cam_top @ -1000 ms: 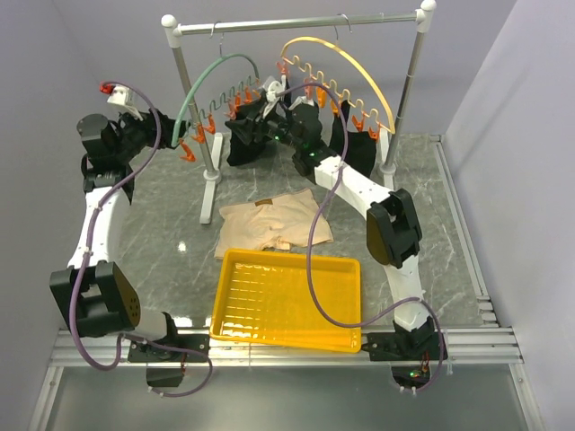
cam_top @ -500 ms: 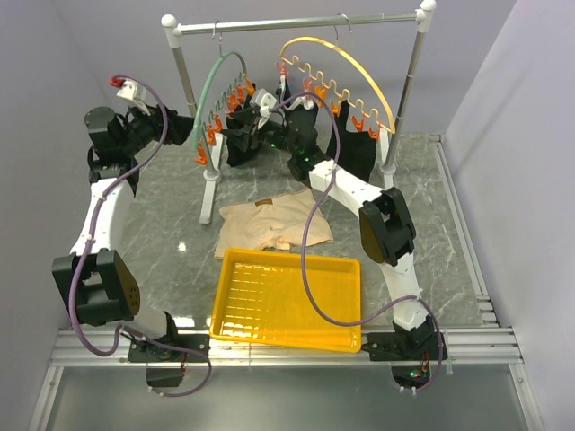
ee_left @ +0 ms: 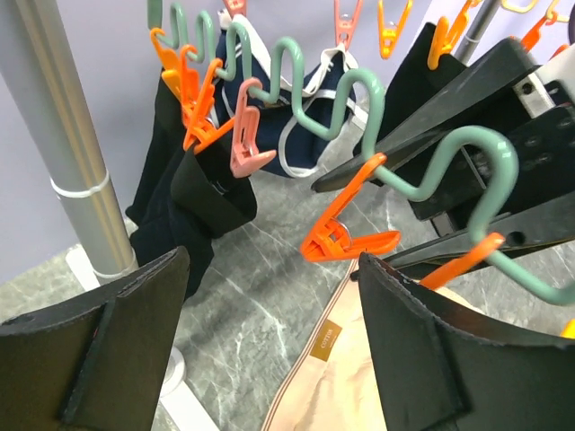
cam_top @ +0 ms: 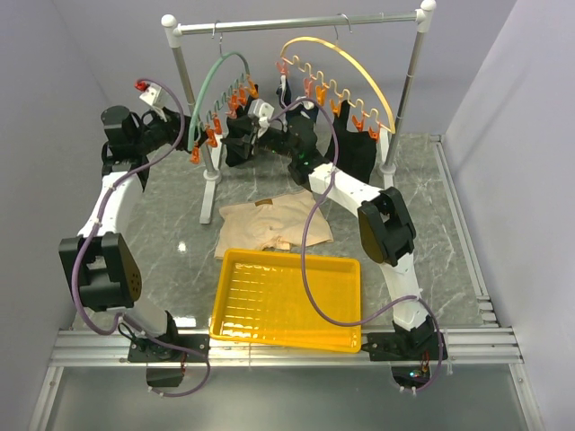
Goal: Clip the underwear to the hanger
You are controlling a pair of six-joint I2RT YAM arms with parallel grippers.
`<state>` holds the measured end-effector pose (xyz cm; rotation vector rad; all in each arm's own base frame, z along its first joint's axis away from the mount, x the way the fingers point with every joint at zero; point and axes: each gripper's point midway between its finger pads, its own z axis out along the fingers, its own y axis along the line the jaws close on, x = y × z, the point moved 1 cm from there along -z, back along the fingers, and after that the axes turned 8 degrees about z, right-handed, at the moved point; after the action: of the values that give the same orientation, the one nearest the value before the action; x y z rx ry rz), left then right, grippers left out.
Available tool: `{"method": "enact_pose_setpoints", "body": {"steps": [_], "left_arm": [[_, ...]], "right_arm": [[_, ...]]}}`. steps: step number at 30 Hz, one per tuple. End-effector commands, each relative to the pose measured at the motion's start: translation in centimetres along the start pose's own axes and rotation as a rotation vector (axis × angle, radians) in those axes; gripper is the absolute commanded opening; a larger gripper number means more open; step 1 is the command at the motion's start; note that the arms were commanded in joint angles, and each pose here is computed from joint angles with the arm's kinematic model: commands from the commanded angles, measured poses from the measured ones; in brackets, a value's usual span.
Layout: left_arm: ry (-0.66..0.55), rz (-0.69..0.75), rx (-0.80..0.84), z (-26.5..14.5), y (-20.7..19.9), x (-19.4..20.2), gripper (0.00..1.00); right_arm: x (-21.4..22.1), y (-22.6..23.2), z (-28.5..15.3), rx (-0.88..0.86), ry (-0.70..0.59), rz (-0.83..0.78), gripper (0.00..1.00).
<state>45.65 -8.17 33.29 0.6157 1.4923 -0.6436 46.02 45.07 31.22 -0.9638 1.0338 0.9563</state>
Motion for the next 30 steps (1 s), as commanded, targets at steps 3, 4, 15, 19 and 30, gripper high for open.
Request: {"method": "enact_pose_setpoints", "body": {"steps": [3,4,15,19,30], "left_arm": [[-0.063,0.092,0.072,0.7,-1.0,-2.9,0.81],[-0.063,0.091,0.076,0.8,-1.0,-3.0,0.81],[-0.06,0.113,0.156,1.2,-1.5,-2.8,0.88],[-0.064,0.132,0.194,1.4,-1.8,-2.7,0.89],[-0.118,0.256,0.268,1.9,-2.4,-3.1,0.91]], "right_arm": [[-4.8,0.2,0.3,-0.012,-0.096,-0.096,0.61],[-4.8,0.3,0.4,-0.015,-0.098,-0.094,0.61],[-4.1,-0.1,1.1,-0.022,-0.104,-0.084,0.59],[-4.0,-0.2,1.2,-0.025,-0.104,-0.086,0.55],[-3.8,-0.4,0.8,-0.03,-0.095,-0.092,0.49]]}}
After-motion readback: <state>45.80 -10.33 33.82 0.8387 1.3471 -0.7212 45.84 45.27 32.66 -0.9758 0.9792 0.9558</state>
